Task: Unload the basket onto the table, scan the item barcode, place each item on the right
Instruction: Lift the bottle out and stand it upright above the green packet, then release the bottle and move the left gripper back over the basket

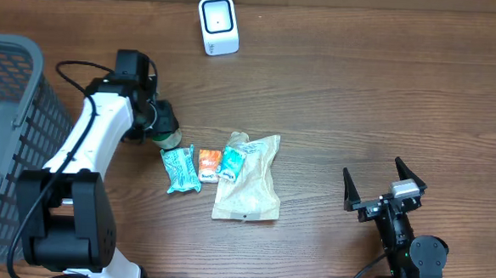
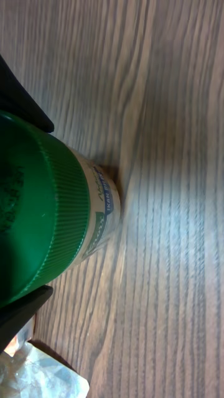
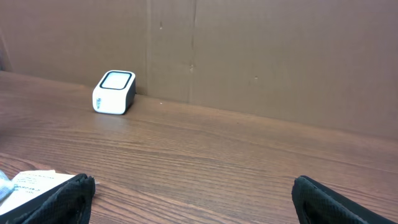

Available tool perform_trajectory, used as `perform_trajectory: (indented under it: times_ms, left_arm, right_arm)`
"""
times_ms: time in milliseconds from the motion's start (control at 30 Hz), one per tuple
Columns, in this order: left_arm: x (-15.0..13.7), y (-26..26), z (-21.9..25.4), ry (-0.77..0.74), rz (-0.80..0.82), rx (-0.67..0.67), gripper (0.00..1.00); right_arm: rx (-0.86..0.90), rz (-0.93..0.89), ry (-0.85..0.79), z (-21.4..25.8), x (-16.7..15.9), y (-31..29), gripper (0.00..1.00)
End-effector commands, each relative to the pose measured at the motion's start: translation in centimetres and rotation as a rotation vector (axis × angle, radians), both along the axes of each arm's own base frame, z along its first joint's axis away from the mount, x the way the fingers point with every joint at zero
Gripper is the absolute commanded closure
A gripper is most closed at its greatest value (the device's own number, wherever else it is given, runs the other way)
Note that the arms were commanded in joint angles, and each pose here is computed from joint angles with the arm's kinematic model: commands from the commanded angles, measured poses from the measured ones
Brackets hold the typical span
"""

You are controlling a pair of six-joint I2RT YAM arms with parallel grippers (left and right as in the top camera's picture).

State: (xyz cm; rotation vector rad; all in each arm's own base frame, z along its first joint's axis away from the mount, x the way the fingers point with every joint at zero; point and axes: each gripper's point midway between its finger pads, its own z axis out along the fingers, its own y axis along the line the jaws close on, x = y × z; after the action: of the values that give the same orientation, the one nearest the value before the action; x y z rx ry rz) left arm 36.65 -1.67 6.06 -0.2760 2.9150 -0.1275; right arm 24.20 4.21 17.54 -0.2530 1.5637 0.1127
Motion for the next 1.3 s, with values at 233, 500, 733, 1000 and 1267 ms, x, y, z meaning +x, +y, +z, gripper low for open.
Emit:
perform_trajectory:
  times_ms: [233, 500, 733, 1000, 1267]
  left_arm:
    - [0.6, 0.0, 0.3, -0.031, 0.025, 0.020, 0.16]
    - [1.5, 0.2, 5.3, -0.041, 0.016, 0.033, 0.01]
    - [2.7, 0.2, 16.5, -0.154, -0.092, 0.061, 0.00]
    - [1.5, 3.7, 28.6, -0.370, -0.044, 0.113, 0.00]
    - [-1.1, 9.4, 34.6, -0.513, 0.121, 0.137, 0.03]
  right_arm:
    - [0.007, -0.002, -0.003, -0.2, 0.0, 0.0, 0.00]
    - [0.007, -0.002, -0.003, -0.2, 0.0, 0.0, 0.00]
    - [0.007, -0.002, -0.003, -0.2, 0.0, 0.0, 0.00]
    - [0.007, -0.003, -0.003, -0.2, 0.0, -0.1, 0.00]
    - [0.007, -0.002, -0.003, -0.2, 0.0, 0.0, 0.00]
